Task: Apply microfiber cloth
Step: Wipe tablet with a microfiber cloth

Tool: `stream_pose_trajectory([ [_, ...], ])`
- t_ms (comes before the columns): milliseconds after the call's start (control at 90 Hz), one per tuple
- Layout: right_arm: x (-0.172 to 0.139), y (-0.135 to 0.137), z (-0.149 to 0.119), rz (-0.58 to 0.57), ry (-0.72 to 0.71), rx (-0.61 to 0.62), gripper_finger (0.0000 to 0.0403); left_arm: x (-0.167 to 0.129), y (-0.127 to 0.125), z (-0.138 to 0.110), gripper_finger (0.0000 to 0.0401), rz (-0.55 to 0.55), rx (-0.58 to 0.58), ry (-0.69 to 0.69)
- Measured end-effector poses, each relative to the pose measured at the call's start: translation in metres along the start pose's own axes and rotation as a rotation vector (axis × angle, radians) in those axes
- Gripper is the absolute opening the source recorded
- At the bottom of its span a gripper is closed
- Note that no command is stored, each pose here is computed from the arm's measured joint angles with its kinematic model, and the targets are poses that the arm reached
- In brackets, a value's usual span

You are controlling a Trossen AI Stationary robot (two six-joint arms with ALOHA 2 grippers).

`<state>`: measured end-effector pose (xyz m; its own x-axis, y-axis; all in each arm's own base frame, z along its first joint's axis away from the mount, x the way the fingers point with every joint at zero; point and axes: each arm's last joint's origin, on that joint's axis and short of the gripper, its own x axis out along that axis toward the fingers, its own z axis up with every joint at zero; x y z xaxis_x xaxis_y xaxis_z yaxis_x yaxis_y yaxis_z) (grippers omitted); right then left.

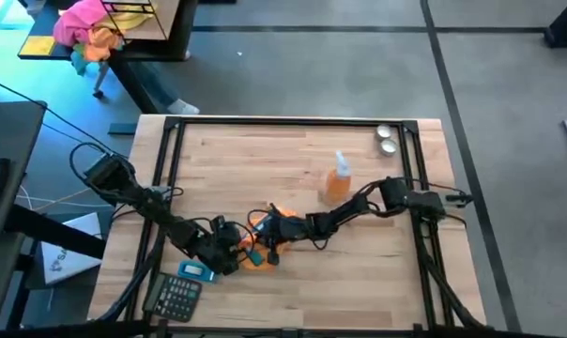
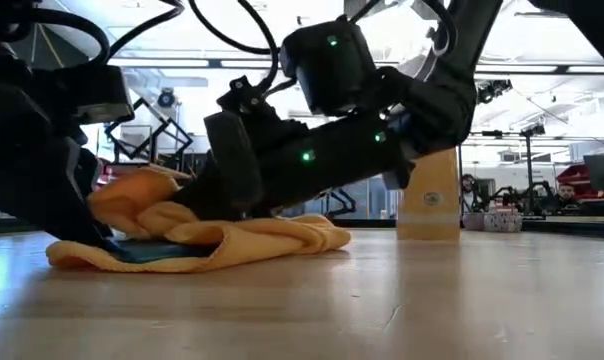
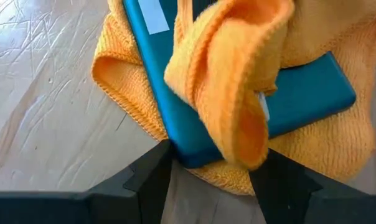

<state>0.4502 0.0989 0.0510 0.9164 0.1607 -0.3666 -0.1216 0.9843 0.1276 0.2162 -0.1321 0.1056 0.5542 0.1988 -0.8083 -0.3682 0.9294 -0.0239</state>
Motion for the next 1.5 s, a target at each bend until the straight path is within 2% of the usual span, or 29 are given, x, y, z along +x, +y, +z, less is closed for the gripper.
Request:
stream_pose_trajectory([
  [189,-0.001,0.013,-0.003,0.193,0.089,0.012,0.0000,0.000,0.000,-0.001,0.0184,0.002,0.017,0.003],
  [267,-0.006,0.019,0.002,0.208,0.154,0.028,0.0000,-0.001,0.000,-0.002,0.0184,0.005,0.026,0.001],
  [322,-0.012,0.026,0.009,0.177,0.187,0.007,0.0000,-0.001,-0.001,-0.003,0.0184,0.007,0.032,-0.006],
  [433,-0.020,0.032,0.021,0.053,0.185,-0.088,0.0000,-0.002,-0.003,-0.005,0.0184,0.009,0.039,-0.016],
  [489,-0.020,0.029,0.025,0.017,0.142,-0.090,0.0000,-0.002,-0.003,-0.004,0.0184,0.009,0.039,-0.017],
  [711,-0.002,-0.003,0.004,-0.179,0.005,0.074,0.0000,-0.002,-0.003,-0.004,0.0184,0.006,0.044,-0.019],
  [833,-0.003,-0.009,-0.001,-0.353,0.025,0.139,0.0000,-0.002,-0.003,-0.004,0.0184,0.006,0.040,-0.017],
  [956,-0.016,0.000,0.005,-0.529,0.121,0.098,0.0000,-0.002,-0.002,-0.005,0.0184,0.011,0.031,-0.017],
  [1089,-0.038,0.022,0.000,-0.758,0.221,0.022,0.0000,-0.003,-0.003,-0.006,0.0184,0.010,0.035,-0.009],
  [1167,-0.050,0.031,-0.007,-0.861,0.244,0.059,0.0000,-0.003,-0.003,-0.006,0.0184,0.011,0.039,-0.012],
  [1222,-0.056,0.035,-0.011,-0.896,0.232,0.151,0.0000,-0.003,-0.003,-0.006,0.0184,0.010,0.040,-0.010],
  [1300,-0.057,0.043,-0.014,-0.902,0.185,0.223,0.0000,-0.003,-0.003,-0.006,0.0184,0.011,0.038,-0.010],
  [1389,-0.052,0.053,-0.010,-0.849,0.133,0.136,0.0000,-0.003,-0.002,-0.006,0.0184,0.013,0.036,-0.008],
  [1500,-0.036,0.066,0.000,-0.593,0.094,0.099,0.0000,-0.002,-0.001,-0.005,0.0184,0.014,0.034,-0.003],
])
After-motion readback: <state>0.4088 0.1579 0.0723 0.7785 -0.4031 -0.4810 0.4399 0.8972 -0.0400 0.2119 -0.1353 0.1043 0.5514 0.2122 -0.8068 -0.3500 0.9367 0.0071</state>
